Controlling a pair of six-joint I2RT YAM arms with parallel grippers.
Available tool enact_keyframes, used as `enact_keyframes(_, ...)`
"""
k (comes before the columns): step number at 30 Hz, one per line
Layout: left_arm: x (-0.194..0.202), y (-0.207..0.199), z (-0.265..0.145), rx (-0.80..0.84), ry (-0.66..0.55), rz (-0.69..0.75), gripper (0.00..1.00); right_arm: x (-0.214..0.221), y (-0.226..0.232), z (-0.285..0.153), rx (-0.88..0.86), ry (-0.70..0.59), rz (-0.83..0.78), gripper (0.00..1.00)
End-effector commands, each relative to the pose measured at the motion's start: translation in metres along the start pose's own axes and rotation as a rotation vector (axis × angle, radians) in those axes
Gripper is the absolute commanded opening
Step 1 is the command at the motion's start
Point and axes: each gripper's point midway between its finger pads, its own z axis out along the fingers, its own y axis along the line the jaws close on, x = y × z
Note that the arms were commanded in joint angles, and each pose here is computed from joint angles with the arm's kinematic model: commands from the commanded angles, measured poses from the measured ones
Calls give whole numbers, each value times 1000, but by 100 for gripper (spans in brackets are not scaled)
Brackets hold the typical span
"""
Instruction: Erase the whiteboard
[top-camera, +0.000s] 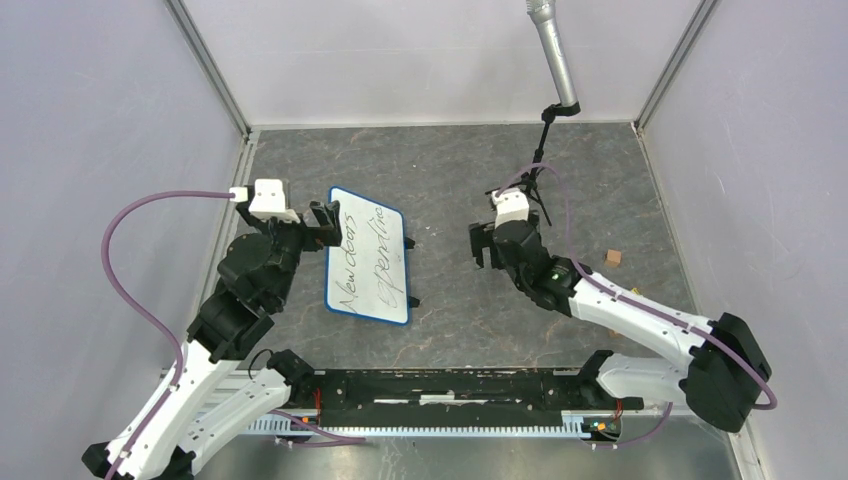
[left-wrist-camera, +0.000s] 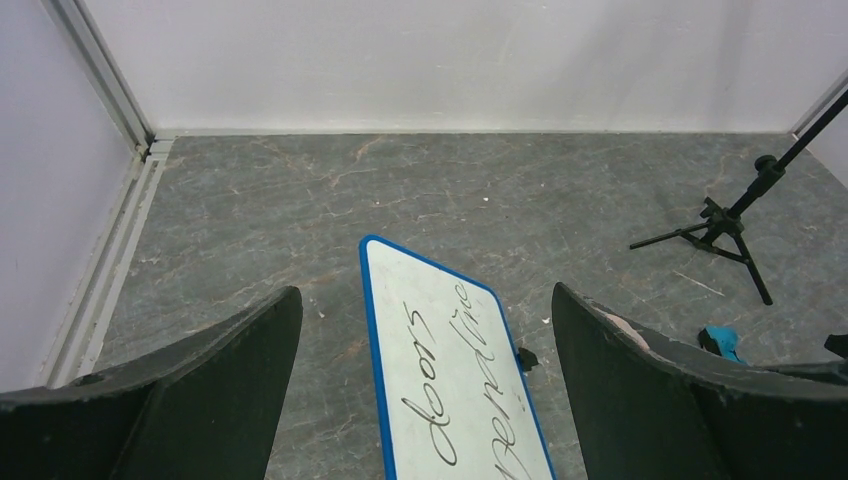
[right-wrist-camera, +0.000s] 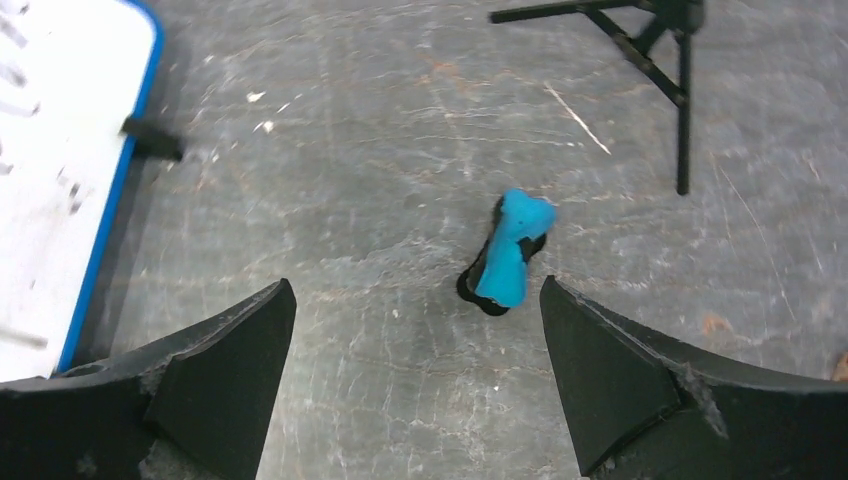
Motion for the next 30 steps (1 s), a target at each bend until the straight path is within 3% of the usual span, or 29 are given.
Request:
enact_keyframes(1,-14,1,-3,-4,-33,-44,100,-6,-35,11,196,-24,211,98)
enact_keyframes(7,-16,4,-5,-11,-41,-54,100,25,-85,29,469,167,252,98)
enact_keyframes(11,-16,4,-6,-13,-46,-60,100,32,-80,49,478,332,109,98)
enact_keyframes(19,-12,2,-3,-10,-31,-53,100,56,-70,73,411,376,87,98)
enact_keyframes(30,-9,3,1,-25,-19,-42,100,85,-66,92,338,418,191,70)
